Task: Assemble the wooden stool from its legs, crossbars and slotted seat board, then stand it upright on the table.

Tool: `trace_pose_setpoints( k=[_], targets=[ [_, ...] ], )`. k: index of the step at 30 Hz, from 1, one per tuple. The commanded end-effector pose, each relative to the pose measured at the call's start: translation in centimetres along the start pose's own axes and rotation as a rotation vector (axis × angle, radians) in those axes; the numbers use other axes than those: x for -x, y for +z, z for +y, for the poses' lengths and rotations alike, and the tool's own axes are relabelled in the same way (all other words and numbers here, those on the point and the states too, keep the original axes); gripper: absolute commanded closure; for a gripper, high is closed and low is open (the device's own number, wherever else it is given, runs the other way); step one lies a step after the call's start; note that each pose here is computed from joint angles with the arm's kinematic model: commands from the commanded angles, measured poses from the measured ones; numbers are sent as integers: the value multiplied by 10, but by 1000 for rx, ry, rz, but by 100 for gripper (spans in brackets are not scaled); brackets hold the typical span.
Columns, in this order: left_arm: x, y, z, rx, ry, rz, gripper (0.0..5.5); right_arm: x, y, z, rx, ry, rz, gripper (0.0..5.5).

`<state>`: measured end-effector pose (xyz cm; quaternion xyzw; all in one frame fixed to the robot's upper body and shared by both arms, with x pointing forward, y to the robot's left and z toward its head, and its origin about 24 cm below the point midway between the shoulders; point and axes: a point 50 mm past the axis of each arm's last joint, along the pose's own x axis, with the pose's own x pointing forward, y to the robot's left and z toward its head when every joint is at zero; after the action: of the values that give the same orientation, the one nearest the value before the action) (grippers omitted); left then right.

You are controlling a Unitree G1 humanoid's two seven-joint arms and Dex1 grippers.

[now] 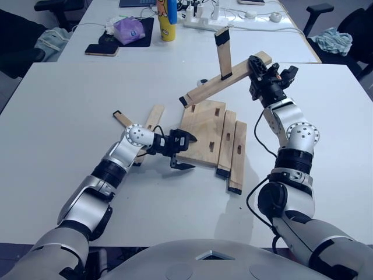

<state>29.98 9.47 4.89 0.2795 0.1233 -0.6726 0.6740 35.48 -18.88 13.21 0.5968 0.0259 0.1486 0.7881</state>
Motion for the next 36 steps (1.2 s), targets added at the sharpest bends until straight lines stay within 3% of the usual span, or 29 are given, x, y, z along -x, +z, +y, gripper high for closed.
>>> trace_pose_setpoints(
  k=[1,14,26,30,36],
  targets=[
    [7,-24,4,128,60,159,56,-2,-2,9,28,24,5,443],
    [12,-44,-12,494,133,249,56,6,-1,5,91,-13,-21,443],
    [15,-39,-24,647,340,239,56,33,-8,12,454,-19,-61,444],
    [22,-33,-20,660,422,160,56,42,-13,11,467,-42,-82,444],
    [43,-14,-9,622,617,-3,56,56,-11,17,318,-159,-192,444]
  ],
)
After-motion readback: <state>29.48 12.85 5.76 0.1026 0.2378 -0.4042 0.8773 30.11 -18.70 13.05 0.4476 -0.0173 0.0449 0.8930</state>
